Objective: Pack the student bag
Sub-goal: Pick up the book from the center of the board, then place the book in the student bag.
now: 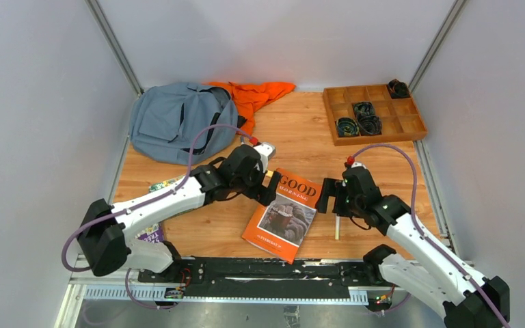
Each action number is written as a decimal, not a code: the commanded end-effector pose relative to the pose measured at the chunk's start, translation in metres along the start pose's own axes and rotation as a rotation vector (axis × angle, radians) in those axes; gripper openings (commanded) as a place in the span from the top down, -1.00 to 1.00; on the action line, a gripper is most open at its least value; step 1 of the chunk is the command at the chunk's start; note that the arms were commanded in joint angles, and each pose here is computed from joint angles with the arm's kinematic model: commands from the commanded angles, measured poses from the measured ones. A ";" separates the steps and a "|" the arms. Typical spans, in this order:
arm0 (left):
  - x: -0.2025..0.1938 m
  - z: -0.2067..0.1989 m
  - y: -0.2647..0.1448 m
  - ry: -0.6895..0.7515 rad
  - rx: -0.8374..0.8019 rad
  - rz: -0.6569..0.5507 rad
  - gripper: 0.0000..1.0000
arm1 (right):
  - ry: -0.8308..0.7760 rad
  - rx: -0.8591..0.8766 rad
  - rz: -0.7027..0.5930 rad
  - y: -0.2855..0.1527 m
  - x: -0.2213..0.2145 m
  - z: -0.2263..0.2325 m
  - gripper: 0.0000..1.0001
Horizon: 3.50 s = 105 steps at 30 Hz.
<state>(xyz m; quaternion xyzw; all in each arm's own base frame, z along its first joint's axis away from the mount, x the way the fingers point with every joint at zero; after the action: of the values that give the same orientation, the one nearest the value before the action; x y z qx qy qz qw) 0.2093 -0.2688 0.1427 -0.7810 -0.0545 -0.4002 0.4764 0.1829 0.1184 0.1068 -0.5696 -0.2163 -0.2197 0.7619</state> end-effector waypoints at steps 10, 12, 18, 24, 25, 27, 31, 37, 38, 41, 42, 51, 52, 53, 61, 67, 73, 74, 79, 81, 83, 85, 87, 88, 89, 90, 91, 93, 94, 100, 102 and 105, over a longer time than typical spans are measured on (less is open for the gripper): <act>0.006 0.000 0.015 -0.213 -0.062 0.065 -1.00 | 0.302 0.327 0.101 0.028 -0.041 0.052 -1.00; -0.004 0.005 0.016 -0.254 -0.039 0.096 -1.00 | 0.344 0.329 0.109 0.036 -0.049 0.051 -1.00; -0.038 0.003 0.023 -0.309 -0.078 0.175 -1.00 | 0.422 0.311 0.095 0.054 -0.049 0.049 -1.00; -0.057 -0.007 0.033 -0.330 -0.161 0.241 -1.00 | 0.422 0.333 0.068 0.059 -0.038 0.056 -1.00; -0.058 -0.009 0.033 -0.329 -0.177 0.240 -1.00 | 0.421 0.336 0.061 0.059 -0.036 0.057 -1.00; -0.057 -0.013 0.034 -0.326 -0.214 0.238 -1.00 | 0.424 0.351 0.047 0.058 -0.033 0.059 -1.00; -0.053 -0.027 0.037 -0.332 -0.312 0.249 -1.00 | 0.473 0.439 0.005 0.052 -0.017 0.074 -1.00; -0.038 -0.046 0.037 -0.366 -0.431 0.199 -1.00 | 0.441 0.528 -0.074 0.033 0.013 0.091 -0.88; -0.037 -0.046 0.036 -0.368 -0.435 0.198 -1.00 | 0.434 0.532 -0.084 0.031 0.016 0.092 -0.85; -0.031 -0.046 0.034 -0.358 -0.433 0.174 -1.00 | 0.421 0.554 -0.108 0.023 0.024 0.096 -0.77; -0.029 -0.046 0.032 -0.345 -0.430 0.162 -1.00 | 0.425 0.554 -0.114 0.021 0.027 0.097 -0.71; -0.033 -0.026 0.024 -0.284 -0.331 0.122 -1.00 | 0.394 0.495 -0.138 0.006 0.033 0.089 -0.18; -0.032 -0.028 0.023 -0.282 -0.339 0.120 -1.00 | 0.391 0.498 -0.137 0.006 0.032 0.089 -0.06; -0.031 -0.029 0.021 -0.282 -0.345 0.115 -1.00 | 0.387 0.498 -0.135 0.006 0.031 0.089 0.02; -0.002 -0.033 0.000 -0.207 -0.378 -0.006 -1.00 | 0.298 0.550 -0.073 0.018 0.024 0.101 0.38; 0.016 0.016 -0.012 -0.124 -0.153 -0.028 -1.00 | 0.216 0.591 -0.099 0.010 0.042 0.113 0.60; 0.052 0.041 -0.064 -0.153 -0.141 -0.157 -1.00 | 0.058 0.698 -0.129 -0.018 0.087 0.114 0.81; 0.056 0.039 -0.069 -0.175 -0.186 -0.168 -1.00 | 0.053 0.736 -0.145 -0.023 0.098 0.112 0.82; 0.067 0.028 -0.089 -0.243 -0.349 -0.189 -1.00 | -0.027 0.961 -0.130 -0.058 0.123 0.132 0.80; 0.069 0.022 -0.097 -0.251 -0.397 -0.195 -1.00 | -0.072 1.046 -0.127 -0.072 0.126 0.143 0.80; 0.073 0.015 -0.105 -0.260 -0.457 -0.213 -1.00 | -0.097 1.105 -0.148 -0.082 0.129 0.149 0.81; 0.073 0.008 -0.109 -0.244 -0.522 -0.220 -1.00 | -0.104 1.135 -0.163 -0.090 0.131 0.152 0.86; 0.068 0.009 -0.104 -0.252 -0.528 -0.204 -1.00 | -0.112 1.170 -0.176 -0.097 0.134 0.155 0.88; 0.067 0.010 -0.102 -0.267 -0.534 -0.195 -1.00 | -0.117 1.195 -0.174 -0.101 0.134 0.157 0.88; 0.065 0.009 -0.099 -0.285 -0.554 -0.184 -1.00 | -0.117 1.222 -0.169 -0.105 0.134 0.159 0.88; 0.065 0.006 -0.099 -0.313 -0.587 -0.180 -0.99 | -0.120 1.241 -0.163 -0.107 0.133 0.160 0.88; 0.065 0.002 -0.098 -0.329 -0.621 -0.182 -0.98 | -0.120 1.256 -0.158 -0.108 0.133 0.161 0.88; 0.065 -0.002 -0.097 -0.365 -0.670 -0.195 -0.98 | -0.108 1.281 -0.144 -0.108 0.131 0.162 0.88; 0.069 -0.005 -0.099 -0.366 -0.703 -0.221 -0.99 | -0.102 1.298 -0.136 -0.109 0.130 0.164 0.88; 0.082 -0.011 -0.102 -0.424 -0.778 -0.263 -0.70 | -0.059 1.361 -0.088 -0.102 0.123 0.171 0.84; 0.088 -0.012 -0.106 -0.420 -0.782 -0.284 -0.52 | -0.037 1.353 -0.069 -0.094 0.122 0.172 0.81; 0.096 -0.012 -0.110 -0.428 -0.784 -0.318 0.05 | 0.012 1.322 -0.051 -0.082 0.126 0.172 0.65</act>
<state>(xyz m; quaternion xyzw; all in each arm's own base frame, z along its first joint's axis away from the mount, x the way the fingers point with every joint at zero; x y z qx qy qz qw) 0.2127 -0.2458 0.2585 -0.9542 -0.1005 -0.2645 0.0973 0.2261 0.2474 0.2779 0.0071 -0.3061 -0.0665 0.9497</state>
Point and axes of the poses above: each gripper's point midway between its finger pads, its own y axis out along the fingers, its own z axis along the line the jaws close on, x = y × z, the point moved 1 cm from there along -y, back along the fingers, and after that the axes turned 3 degrees about -y, right-handed, at the moved point
